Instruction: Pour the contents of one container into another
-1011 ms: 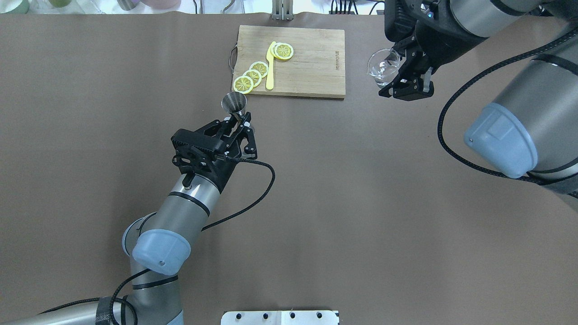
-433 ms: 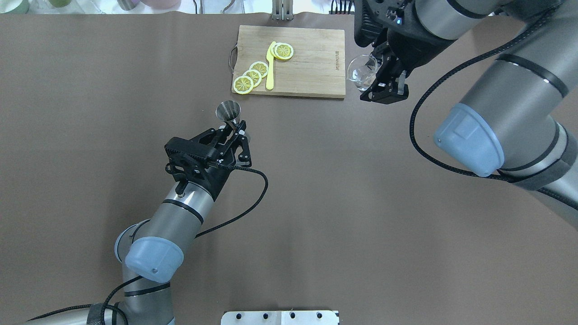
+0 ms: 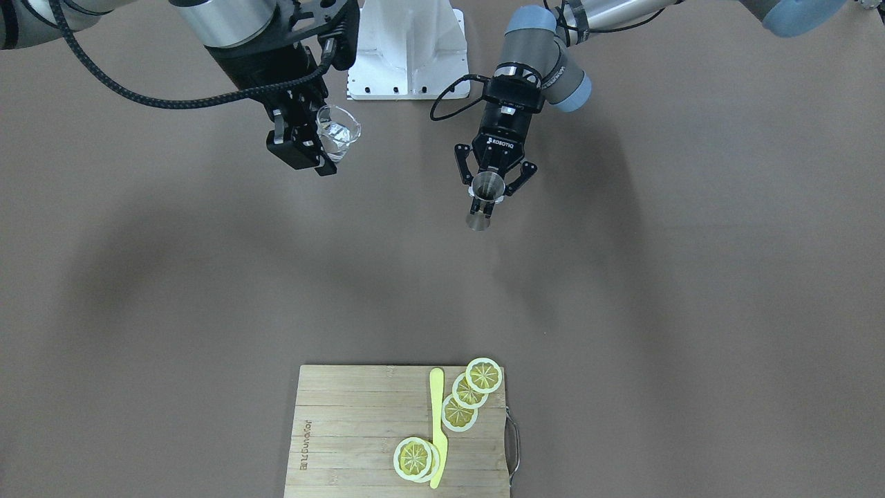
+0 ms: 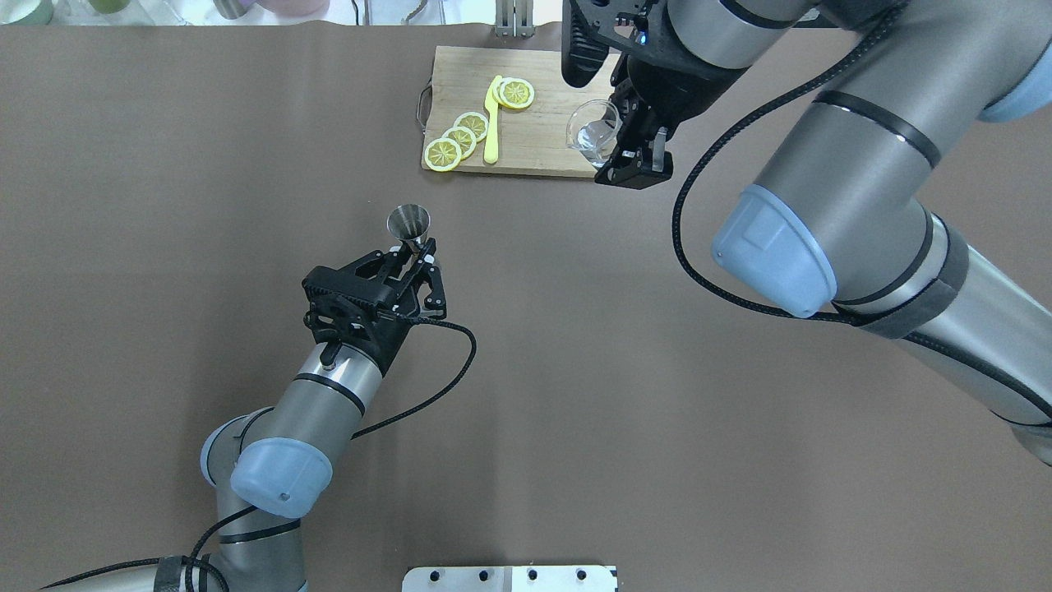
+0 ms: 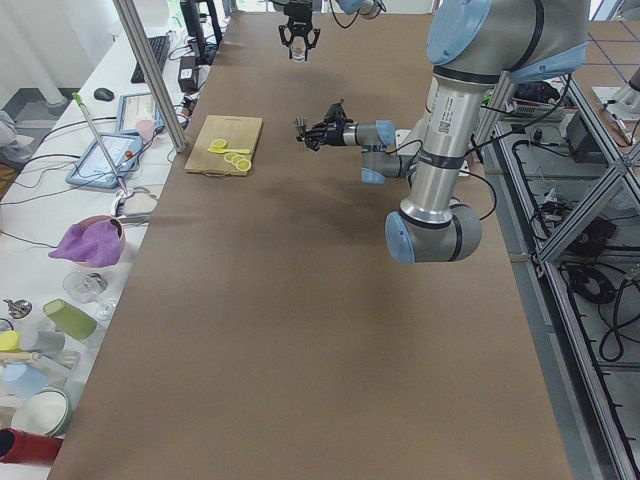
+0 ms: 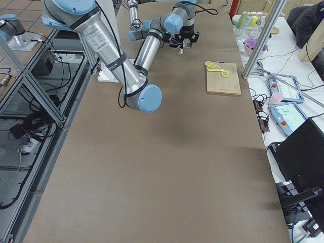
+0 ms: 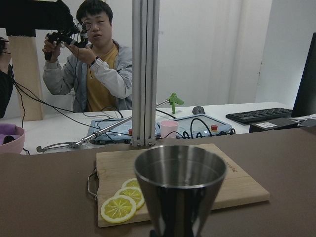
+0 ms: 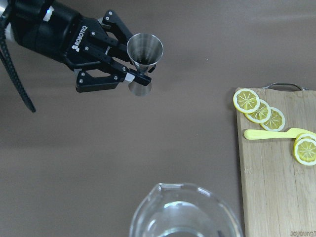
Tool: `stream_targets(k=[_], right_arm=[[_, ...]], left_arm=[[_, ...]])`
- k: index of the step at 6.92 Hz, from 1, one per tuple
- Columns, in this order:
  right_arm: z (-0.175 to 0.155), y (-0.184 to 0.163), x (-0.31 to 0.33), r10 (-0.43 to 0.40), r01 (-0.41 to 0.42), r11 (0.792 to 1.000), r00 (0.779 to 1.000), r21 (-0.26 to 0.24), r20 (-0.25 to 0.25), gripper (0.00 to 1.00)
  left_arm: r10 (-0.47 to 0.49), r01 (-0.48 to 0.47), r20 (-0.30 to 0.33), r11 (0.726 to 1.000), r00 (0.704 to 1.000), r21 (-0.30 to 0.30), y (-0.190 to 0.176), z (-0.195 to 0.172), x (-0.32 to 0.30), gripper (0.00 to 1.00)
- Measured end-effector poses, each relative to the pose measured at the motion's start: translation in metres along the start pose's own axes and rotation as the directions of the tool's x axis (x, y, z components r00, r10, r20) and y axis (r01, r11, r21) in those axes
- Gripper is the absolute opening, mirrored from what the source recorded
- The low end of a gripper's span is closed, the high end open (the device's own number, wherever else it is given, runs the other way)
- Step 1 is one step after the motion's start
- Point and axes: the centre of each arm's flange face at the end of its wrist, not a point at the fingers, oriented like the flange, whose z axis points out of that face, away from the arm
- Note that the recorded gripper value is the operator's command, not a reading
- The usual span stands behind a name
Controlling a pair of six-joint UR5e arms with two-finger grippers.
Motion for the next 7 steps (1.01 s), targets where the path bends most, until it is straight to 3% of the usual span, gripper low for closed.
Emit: stream_targets(k=[3, 7], right_arm=[[0.001, -0.029, 0.009, -0.006, 0.006, 1.0, 1.0, 0.003, 0.006, 0.0], [0.049, -0.057, 0.003, -0.035, 0.037, 0.998, 0.999, -0.049, 0.039, 0.0]], left_arm=[[0.024, -0.024, 0.01, 1.0, 1.0, -0.012, -0.004, 0.005, 0.001, 0.0], [0.033, -0.033, -0.009, 0.998, 0.999, -0.055, -0.007, 0.011, 0.019, 0.0]])
